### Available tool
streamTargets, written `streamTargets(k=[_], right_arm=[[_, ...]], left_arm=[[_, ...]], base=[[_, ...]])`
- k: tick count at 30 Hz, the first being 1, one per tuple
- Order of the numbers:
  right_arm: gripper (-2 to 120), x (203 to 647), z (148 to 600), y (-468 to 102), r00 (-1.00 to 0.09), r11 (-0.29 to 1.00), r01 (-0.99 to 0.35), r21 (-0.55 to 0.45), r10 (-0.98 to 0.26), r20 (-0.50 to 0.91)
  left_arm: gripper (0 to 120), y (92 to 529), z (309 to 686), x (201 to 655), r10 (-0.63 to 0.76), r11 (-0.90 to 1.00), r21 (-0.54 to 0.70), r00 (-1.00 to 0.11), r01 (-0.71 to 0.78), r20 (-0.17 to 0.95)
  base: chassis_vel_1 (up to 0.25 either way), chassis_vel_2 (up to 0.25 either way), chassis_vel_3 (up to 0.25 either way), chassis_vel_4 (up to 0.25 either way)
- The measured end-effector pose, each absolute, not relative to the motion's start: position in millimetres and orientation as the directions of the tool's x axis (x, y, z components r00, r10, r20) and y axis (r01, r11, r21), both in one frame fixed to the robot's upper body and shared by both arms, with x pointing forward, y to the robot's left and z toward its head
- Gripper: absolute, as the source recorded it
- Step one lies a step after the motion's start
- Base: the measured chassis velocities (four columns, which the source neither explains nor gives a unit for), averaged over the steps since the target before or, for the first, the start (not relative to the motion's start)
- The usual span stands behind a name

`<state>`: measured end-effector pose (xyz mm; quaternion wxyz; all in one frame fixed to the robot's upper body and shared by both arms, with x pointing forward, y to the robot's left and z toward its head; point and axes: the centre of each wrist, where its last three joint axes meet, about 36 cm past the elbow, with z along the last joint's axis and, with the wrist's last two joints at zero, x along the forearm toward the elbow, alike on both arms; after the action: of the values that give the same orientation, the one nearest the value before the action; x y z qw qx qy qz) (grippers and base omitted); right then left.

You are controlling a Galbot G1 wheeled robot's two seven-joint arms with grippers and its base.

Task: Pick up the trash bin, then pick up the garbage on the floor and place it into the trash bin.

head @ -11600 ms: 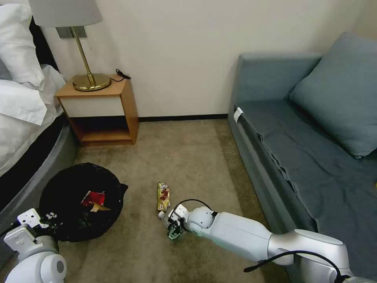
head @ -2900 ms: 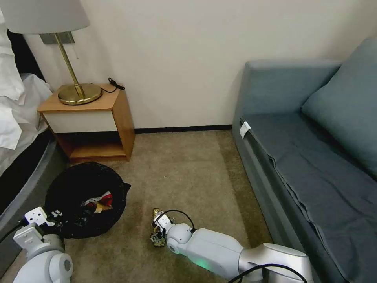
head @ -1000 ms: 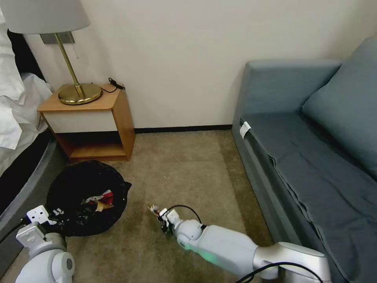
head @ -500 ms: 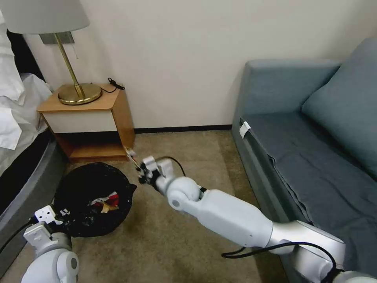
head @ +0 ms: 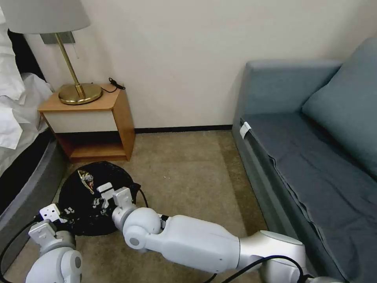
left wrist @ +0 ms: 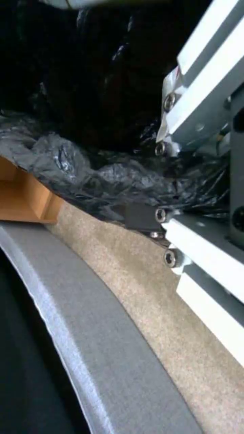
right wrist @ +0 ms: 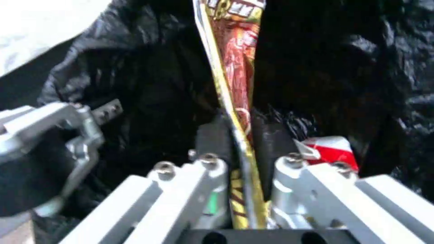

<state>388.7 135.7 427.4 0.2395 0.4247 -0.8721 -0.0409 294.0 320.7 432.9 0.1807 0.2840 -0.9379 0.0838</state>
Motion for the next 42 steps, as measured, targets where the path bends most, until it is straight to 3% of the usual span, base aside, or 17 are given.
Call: streamTargets(k=[14, 23, 30, 37, 42], right_arm=[[63, 405, 440, 118, -0.565, 0.656, -0.712, 0.25, -0.747, 0.35], [96, 421, 468, 96, -0.63, 0.677, -0.704, 0.215, -0.735, 0.25], [100, 420, 462, 87, -0.643, 0.689, -0.69, 0.223, -0.724, 0.248], [100, 420, 459, 82, -0.651, 0.697, -0.68, 0.229, -0.717, 0.25], [100, 419, 457, 76, -0.656, 0.703, -0.671, 0.236, -0.711, 0.253]], left_arm=[[3, 320, 429, 297, -0.488, 0.813, -0.095, -0.761, -0.574, 0.428], [3, 325, 420, 301, -0.41, 0.662, -0.276, -0.645, -0.697, 0.644], [3, 333, 406, 304, -0.414, 0.589, -0.258, -0.56, -0.766, 0.718], [3, 335, 399, 305, -0.423, 0.588, -0.243, -0.549, -0.772, 0.721], [16, 335, 400, 302, -0.441, 0.616, -0.236, -0.578, -0.751, 0.686]], base=[[0.0, 0.0, 0.0, 0.0], [0.0, 0.0, 0.0, 0.0], [0.0, 0.0, 0.0, 0.0], [0.0, 0.0, 0.0, 0.0], [0.0, 0.0, 0.0, 0.0]])
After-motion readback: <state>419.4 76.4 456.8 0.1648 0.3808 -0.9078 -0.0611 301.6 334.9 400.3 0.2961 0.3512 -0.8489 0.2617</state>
